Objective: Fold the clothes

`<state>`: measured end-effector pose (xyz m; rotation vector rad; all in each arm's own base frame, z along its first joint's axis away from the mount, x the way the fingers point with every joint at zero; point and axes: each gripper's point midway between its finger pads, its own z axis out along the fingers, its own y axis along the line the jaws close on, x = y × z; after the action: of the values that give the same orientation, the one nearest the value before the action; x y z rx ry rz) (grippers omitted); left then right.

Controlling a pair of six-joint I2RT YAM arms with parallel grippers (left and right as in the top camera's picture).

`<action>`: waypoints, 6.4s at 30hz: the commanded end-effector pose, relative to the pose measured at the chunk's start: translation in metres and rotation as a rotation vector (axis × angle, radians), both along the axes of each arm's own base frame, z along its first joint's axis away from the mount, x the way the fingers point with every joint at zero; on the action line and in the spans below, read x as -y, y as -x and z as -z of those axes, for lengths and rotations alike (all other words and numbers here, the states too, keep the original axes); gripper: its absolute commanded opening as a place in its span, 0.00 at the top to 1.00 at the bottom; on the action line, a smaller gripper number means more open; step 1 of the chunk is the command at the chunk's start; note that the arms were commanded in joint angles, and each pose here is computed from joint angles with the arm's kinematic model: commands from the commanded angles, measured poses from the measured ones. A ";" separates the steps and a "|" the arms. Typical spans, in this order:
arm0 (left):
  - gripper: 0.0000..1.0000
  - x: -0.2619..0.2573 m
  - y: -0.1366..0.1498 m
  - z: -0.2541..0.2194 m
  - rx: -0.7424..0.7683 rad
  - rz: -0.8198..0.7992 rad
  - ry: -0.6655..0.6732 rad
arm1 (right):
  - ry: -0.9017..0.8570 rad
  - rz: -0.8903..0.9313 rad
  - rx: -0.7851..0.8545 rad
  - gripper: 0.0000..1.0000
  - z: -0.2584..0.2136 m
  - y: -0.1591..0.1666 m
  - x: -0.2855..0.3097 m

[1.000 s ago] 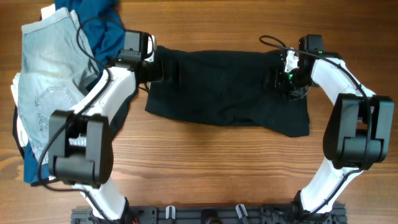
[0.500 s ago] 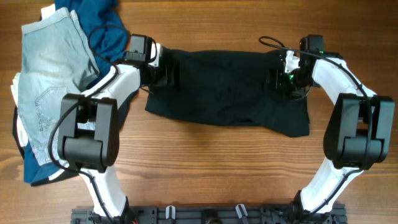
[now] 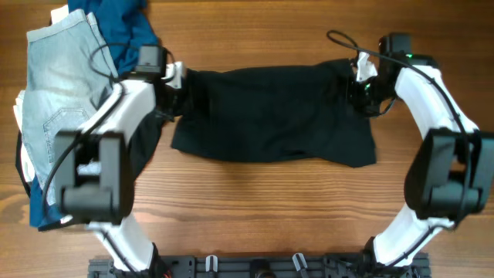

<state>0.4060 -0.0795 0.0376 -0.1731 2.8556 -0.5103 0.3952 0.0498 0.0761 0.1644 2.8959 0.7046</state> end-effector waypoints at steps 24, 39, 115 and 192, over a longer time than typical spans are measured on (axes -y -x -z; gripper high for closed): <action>0.96 -0.038 0.035 -0.147 0.155 -0.081 -0.151 | -0.036 -0.007 -0.041 0.96 0.067 -0.011 -0.062; 0.96 0.029 0.042 -0.151 0.174 0.037 -0.089 | 0.056 0.056 -0.109 0.96 0.106 0.007 -0.048; 0.00 0.008 0.011 -0.218 0.337 -0.259 0.023 | 0.253 -0.037 -0.013 0.00 0.041 0.003 -0.034; 0.00 0.001 -0.005 -0.144 0.152 -0.256 -0.046 | 0.223 0.839 0.756 0.00 -0.183 -0.095 0.164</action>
<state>0.4110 -0.0796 0.1860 -0.4854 2.6309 -0.3965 0.5011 -0.1376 0.2124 1.0924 1.8258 0.1738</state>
